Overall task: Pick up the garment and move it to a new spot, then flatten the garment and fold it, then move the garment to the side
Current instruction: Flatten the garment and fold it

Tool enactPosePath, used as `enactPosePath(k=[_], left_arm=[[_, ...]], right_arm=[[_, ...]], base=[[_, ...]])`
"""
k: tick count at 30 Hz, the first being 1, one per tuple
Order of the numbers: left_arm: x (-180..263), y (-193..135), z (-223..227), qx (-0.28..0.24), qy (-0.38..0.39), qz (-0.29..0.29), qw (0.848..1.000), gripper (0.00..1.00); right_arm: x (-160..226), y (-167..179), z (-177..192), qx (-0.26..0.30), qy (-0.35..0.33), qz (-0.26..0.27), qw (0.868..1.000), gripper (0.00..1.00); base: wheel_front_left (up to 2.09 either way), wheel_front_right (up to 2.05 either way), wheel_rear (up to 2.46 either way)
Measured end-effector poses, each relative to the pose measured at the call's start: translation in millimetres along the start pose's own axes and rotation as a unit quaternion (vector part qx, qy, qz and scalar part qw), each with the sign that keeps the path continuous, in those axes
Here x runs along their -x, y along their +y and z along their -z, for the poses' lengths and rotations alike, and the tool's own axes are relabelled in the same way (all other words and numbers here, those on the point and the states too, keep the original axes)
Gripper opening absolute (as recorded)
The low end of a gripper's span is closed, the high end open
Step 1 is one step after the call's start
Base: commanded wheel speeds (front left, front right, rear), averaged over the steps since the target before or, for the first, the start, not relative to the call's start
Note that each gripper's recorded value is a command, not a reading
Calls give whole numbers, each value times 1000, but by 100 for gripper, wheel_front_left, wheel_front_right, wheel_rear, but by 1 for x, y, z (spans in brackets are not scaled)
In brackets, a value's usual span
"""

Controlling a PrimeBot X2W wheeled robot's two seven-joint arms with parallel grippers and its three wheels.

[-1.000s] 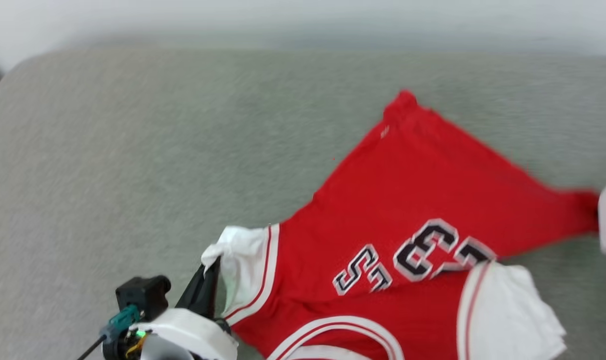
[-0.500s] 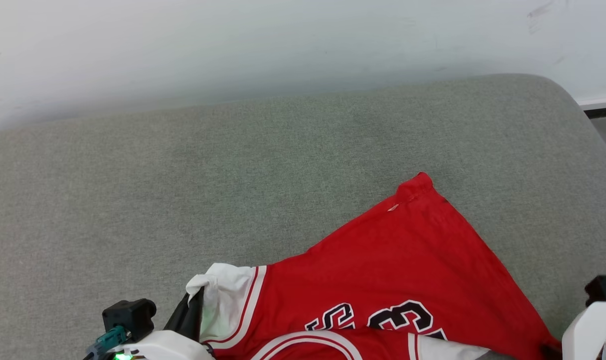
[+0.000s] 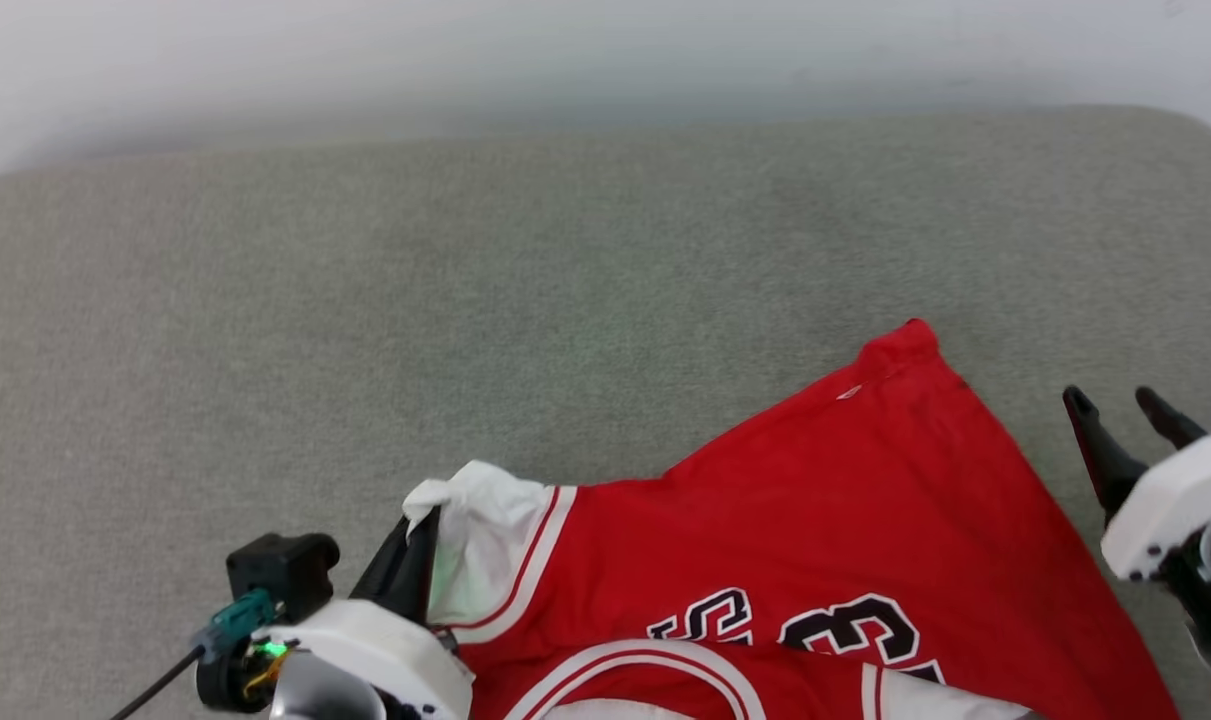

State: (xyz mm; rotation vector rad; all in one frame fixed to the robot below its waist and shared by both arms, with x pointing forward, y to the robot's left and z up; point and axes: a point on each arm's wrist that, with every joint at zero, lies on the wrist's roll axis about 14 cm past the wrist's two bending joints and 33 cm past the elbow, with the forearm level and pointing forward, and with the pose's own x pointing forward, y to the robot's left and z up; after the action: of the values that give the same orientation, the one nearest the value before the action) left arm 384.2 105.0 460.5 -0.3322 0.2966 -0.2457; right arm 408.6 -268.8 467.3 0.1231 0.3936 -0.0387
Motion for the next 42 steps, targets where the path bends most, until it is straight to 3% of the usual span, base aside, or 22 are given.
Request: enactPosePath(k=[3, 7, 11, 12, 21, 22, 23, 24, 27, 33, 42], left_arm=[[-9, -1, -4, 2, -6, 4, 1000, 0], [-22, 0, -11, 0, -16, 9, 1000, 0], [-31, 3, -12, 3, -23, 7, 1000, 0], [-34, 7, -11, 5, -24, 3, 1000, 0], [-36, 26, 0, 13, -17, -24, 999, 0], [-35, 27, 1, 13, -16, -25, 999, 0], [-35, 28, 2, 14, -15, -26, 999, 0], [-35, 28, 2, 14, -14, -26, 999, 0], [-33, 29, 1, 14, -16, -28, 999, 0], [-22, 35, -8, 3, -27, -39, 999, 0], [-21, 28, -86, -47, -107, -14, 993, 0]], right_arm=[[-27, 14, -1, 4, 22, -18, 1000, 100], [-60, 24, 13, 23, 109, -34, 993, 100], [-85, 37, 35, 52, 208, -52, 975, 100], [-94, 46, 45, 60, 245, -65, 965, 100], [-112, 68, 84, 60, 347, -96, 931, 100], [-111, 68, 84, 57, 350, -96, 930, 42], [-111, 68, 84, 57, 351, -97, 930, 9], [-111, 68, 84, 56, 351, -97, 930, 0], [-108, 71, 81, 56, 345, -99, 932, 0], [-94, 74, 60, 62, 295, -104, 948, 0], [-67, 75, -44, 64, 90, -109, 988, 0]], base=[[0, 0, 0], [0, 0, 0], [0, 0, 0], [0, 0, 0], [0, 0, 0], [0, 0, 0], [0, 0, 0], [0, 0, 0], [0, 0, 0], [0, 0, 0], [0, 0, 0]])
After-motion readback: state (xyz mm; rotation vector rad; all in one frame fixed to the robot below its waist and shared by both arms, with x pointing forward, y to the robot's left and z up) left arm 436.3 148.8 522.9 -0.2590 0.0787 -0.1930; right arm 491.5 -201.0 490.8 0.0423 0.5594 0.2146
